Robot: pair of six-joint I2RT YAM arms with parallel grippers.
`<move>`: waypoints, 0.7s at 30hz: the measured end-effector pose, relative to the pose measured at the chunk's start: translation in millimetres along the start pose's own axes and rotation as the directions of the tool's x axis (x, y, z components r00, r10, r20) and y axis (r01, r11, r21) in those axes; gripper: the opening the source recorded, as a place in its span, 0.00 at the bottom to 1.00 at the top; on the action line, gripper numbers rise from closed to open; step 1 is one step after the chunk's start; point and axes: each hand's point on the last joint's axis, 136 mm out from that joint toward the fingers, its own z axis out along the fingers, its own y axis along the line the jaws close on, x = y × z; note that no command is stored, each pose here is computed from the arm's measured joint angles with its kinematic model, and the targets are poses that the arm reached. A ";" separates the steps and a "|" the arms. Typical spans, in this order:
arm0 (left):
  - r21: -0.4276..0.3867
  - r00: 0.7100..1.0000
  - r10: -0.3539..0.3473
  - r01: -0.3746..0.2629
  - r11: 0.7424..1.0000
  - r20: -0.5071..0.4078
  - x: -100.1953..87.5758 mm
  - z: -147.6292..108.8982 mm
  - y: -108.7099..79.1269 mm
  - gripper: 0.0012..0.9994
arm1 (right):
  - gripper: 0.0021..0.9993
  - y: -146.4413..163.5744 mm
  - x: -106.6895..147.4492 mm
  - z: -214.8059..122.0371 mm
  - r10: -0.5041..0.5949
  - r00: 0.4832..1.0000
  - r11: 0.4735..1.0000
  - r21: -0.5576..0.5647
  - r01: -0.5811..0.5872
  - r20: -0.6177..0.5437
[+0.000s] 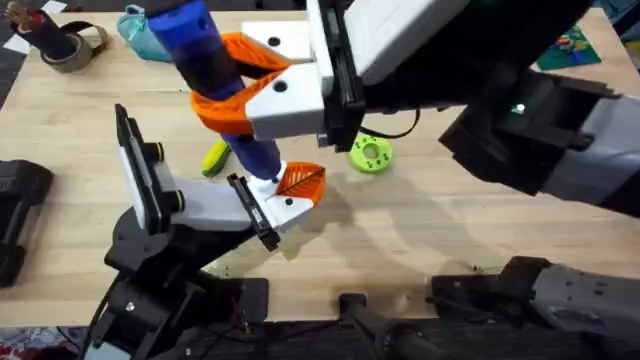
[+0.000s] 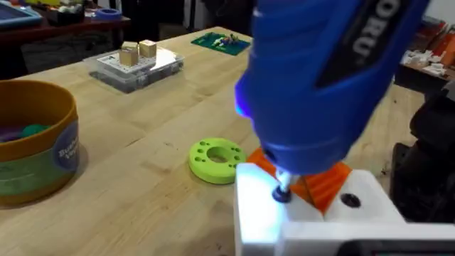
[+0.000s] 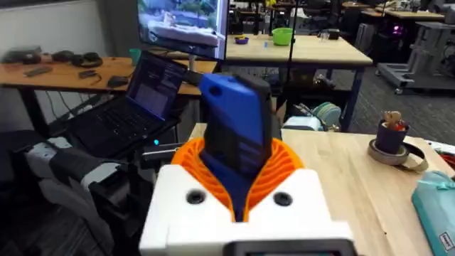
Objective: Pick up the gripper from the table and insert it into the empty holder that is missing its gripper. Then pick up a screw, insert it into the mounting hole, and use the screwdriver to tighten it. Finally, clean up the table by picking up the vegetable and placing it into the bucket.
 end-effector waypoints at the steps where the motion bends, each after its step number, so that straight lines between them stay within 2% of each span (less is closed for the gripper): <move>1: 0.000 1.000 0.000 0.000 1.000 0.000 0.0 0.0 0.0 0.01 | 0.04 0.0 0.1 0.0 0.001 1.000 1.000 0.000 -0.001 0.000; 21: 0.000 1.000 0.000 0.000 1.000 0.000 0.1 0.0 0.0 0.01 | 0.04 1.6 4.4 -1.8 -0.001 1.000 1.000 0.002 0.001 0.020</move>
